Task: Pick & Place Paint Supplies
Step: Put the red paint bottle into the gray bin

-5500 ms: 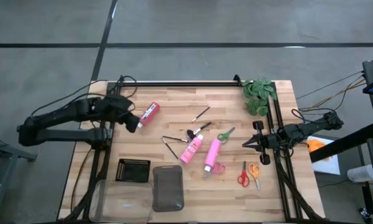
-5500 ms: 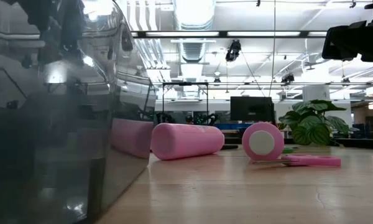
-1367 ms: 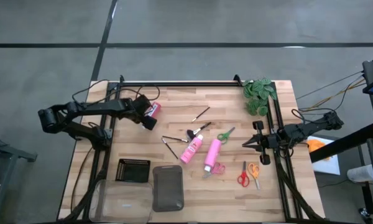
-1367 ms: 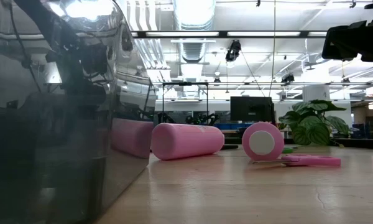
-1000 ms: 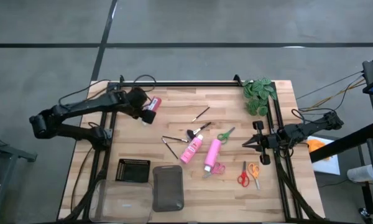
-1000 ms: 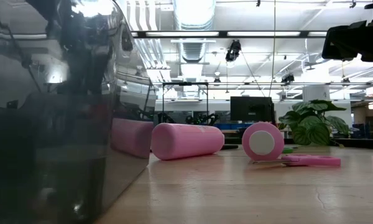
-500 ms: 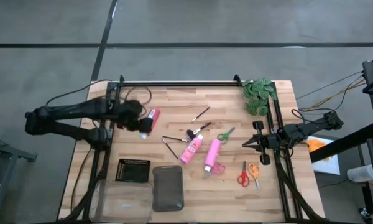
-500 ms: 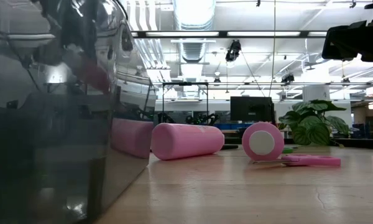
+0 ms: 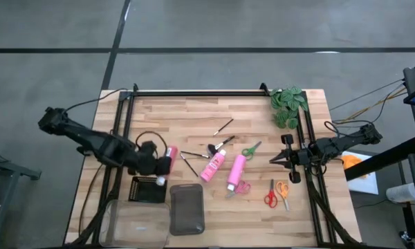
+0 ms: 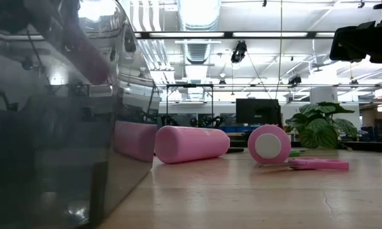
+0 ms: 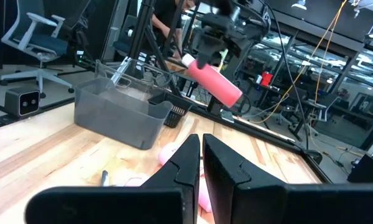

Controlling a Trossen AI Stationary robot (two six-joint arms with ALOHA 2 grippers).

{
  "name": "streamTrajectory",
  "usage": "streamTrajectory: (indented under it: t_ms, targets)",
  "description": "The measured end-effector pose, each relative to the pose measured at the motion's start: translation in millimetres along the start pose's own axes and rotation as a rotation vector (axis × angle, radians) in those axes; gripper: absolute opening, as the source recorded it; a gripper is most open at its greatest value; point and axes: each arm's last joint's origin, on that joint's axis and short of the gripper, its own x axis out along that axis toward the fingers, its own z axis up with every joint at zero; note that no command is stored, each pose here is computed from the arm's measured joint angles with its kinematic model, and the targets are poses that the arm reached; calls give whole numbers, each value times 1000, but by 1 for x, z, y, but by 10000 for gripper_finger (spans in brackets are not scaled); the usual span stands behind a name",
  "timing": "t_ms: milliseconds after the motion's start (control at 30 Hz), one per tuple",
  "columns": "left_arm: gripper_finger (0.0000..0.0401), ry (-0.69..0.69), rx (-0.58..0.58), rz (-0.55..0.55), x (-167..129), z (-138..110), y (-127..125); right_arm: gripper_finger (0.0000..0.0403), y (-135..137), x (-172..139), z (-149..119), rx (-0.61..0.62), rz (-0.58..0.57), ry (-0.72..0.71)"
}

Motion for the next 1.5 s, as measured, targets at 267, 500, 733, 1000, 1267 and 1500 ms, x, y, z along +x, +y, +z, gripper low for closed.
streamTrajectory:
  t_ms: [267,500,733,1000,1267,1500]
  targets:
    - [182,-6,-106,42,23,-44,-36,15,0,0,0,0,0,0]
    - [182,1,-137,95,56,-78,-75,15,0,0,0,0,0,0]
    - [182,23,-173,138,89,-112,-95,15,0,0,0,0,1,0]
    - [182,-55,-245,170,118,-135,-87,15,0,0,0,0,0,-1]
    - [182,-148,-165,216,156,-138,-77,15,0,0,0,0,0,0]
    - [182,-161,-222,225,167,-140,-75,15,0,0,0,0,0,0]
